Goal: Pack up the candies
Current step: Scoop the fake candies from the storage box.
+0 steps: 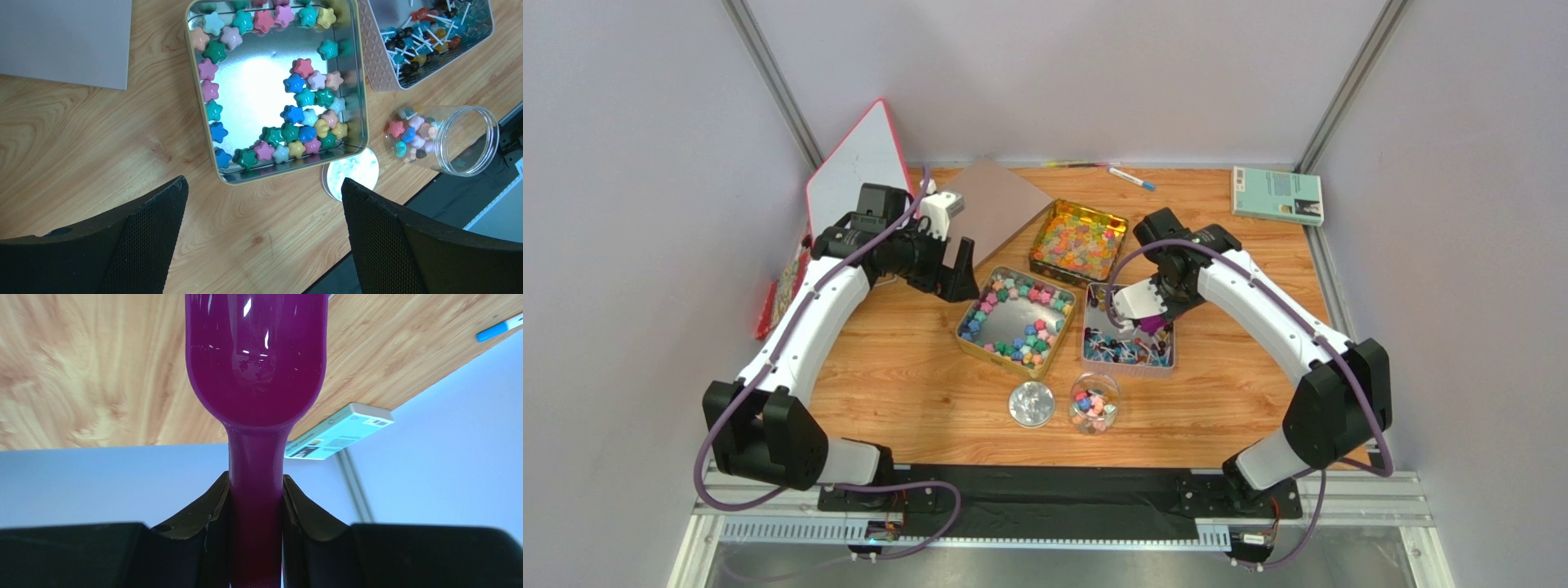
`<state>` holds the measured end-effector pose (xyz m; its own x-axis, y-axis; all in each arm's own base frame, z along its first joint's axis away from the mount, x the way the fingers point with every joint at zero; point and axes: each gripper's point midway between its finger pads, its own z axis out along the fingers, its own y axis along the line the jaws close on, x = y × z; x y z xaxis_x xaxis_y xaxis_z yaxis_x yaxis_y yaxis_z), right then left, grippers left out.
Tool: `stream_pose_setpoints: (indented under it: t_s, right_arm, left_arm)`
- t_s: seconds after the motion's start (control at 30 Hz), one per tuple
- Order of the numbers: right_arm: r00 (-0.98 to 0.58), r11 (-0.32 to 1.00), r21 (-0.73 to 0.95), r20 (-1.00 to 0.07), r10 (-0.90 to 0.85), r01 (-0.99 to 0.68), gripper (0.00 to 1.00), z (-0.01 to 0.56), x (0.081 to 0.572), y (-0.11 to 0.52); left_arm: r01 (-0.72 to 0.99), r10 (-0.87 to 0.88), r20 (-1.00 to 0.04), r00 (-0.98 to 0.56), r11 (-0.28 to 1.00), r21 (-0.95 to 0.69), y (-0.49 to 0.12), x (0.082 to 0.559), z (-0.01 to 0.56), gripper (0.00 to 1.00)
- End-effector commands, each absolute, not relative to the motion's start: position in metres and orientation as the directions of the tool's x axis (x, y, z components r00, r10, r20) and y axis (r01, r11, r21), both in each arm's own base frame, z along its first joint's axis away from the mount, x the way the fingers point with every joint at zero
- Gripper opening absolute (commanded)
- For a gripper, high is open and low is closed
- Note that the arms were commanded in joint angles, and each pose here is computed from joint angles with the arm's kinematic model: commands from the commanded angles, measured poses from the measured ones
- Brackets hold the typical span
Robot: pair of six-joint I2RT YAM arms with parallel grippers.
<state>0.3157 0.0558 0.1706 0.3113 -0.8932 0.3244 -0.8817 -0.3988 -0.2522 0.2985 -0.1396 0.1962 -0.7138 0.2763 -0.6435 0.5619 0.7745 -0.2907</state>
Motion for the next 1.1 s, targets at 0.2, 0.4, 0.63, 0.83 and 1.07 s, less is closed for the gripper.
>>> stream_pose_setpoints:
  t_s: [0.2,0.4,0.63,0.83,1.07]
  right_arm:
    - [0.512,-0.641,-0.119,0.500,-0.699,-0.758,0.00,0.191,0.341,0.047]
    - [0.527,-0.638,-0.056,0.511,-0.680,-0.768,0.00,0.168,0.340,0.045]
    - [0.506,-0.598,-0.029,0.500,-0.703,-0.801,0.00,0.140,0.340,0.051]
    - [0.505,-0.568,-0.012,0.443,-0.741,-0.823,0.00,0.132,0.334,0.059]
    - [0.449,-0.492,0.006,0.418,-0.790,-0.871,0.00,0.114,0.333,0.070]
  left_arm:
    - [0.538,0.240,-0.676,-0.696,0.798,-0.272,-0.135,0.300,0.200,0.99]
    - [0.516,0.215,-0.677,-0.704,0.810,-0.278,-0.129,0.304,0.201,0.99]
    - [0.501,0.200,-0.671,-0.714,0.815,-0.290,-0.128,0.308,0.199,0.99]
    - [0.491,0.201,-0.653,-0.730,0.819,-0.297,-0.126,0.308,0.191,1.00]
    - [0.486,0.197,-0.650,-0.734,0.821,-0.299,-0.126,0.313,0.191,1.00]
